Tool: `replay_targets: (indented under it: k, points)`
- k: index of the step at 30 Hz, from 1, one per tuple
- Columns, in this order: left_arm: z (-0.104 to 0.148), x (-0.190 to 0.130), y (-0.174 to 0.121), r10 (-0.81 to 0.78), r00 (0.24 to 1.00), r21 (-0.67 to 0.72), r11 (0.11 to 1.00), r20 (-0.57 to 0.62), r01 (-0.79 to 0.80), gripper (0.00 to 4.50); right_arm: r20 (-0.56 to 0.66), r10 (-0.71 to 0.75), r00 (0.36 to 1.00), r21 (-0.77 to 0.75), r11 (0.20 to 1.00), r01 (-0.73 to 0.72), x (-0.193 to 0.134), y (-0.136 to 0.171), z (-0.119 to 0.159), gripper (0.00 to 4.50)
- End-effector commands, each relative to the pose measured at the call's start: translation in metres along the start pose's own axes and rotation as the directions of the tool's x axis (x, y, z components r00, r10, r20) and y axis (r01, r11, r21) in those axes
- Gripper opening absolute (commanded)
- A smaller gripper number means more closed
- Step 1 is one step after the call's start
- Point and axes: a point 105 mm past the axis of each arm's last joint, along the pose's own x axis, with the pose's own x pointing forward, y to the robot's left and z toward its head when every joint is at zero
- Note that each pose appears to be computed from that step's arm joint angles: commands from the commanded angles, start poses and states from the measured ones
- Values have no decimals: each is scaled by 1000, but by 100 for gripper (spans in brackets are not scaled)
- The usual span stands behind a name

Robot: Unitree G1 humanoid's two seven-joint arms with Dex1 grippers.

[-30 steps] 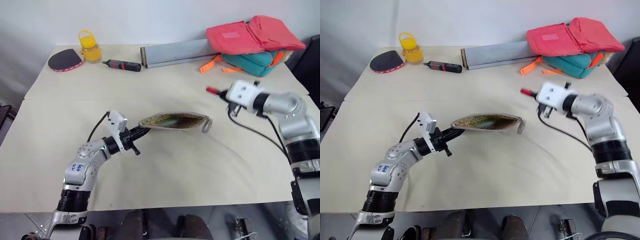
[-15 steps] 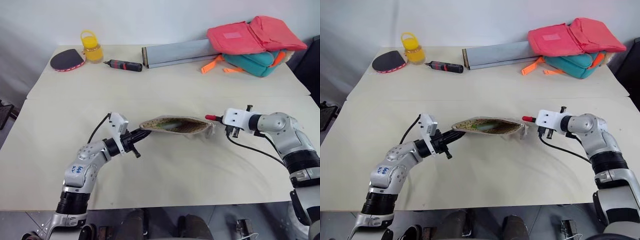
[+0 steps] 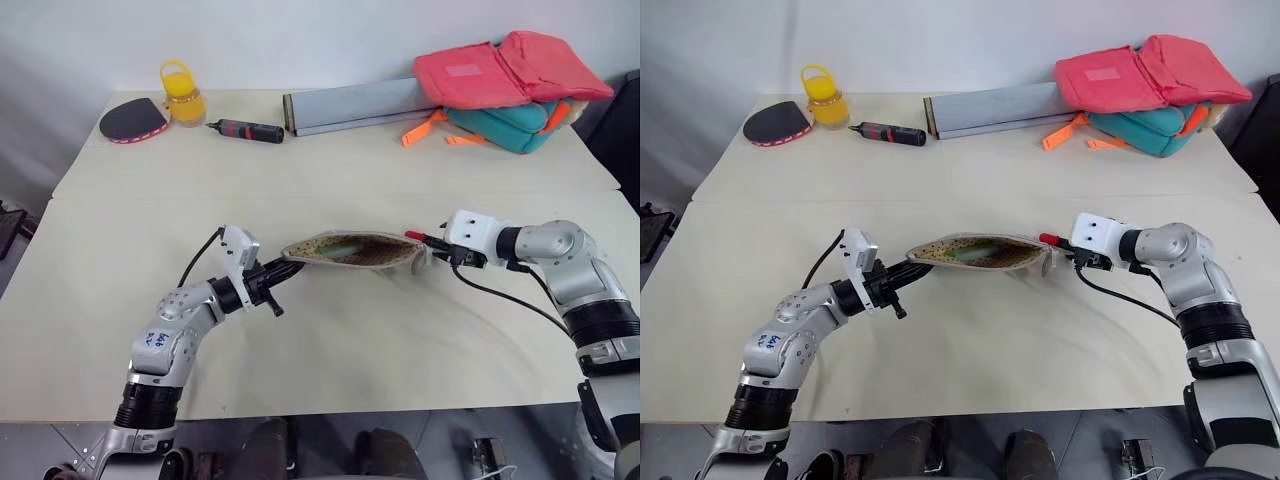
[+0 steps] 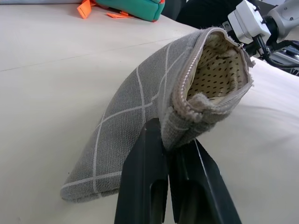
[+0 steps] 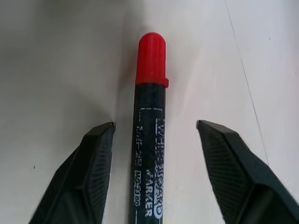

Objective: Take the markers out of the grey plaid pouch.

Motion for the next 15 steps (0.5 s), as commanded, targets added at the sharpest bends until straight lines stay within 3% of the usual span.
replay_targets:
  k: [1,6,7,9,11,15]
  points:
    - [10,0,-7,-20,999,32,999,32,19,0,85,-31,996,10,1000,30,-7,-13,20,279]
    - [11,0,-6,-19,999,34,999,33,18,0,343,-131,930,105,989,101,-38,-53,80,279]
    - [11,0,-6,-17,999,39,999,33,16,0,396,-162,904,137,984,117,-46,-62,92,262]
    - [11,0,-4,-11,999,37,999,35,10,0,473,-195,859,153,979,138,-57,-71,112,220]
    - [11,1,-4,-12,999,38,999,37,11,0,595,-123,794,134,990,53,-59,-56,144,151]
    - [10,4,-4,-10,999,49,999,31,9,0,700,46,713,45,993,-108,-58,-14,179,9]
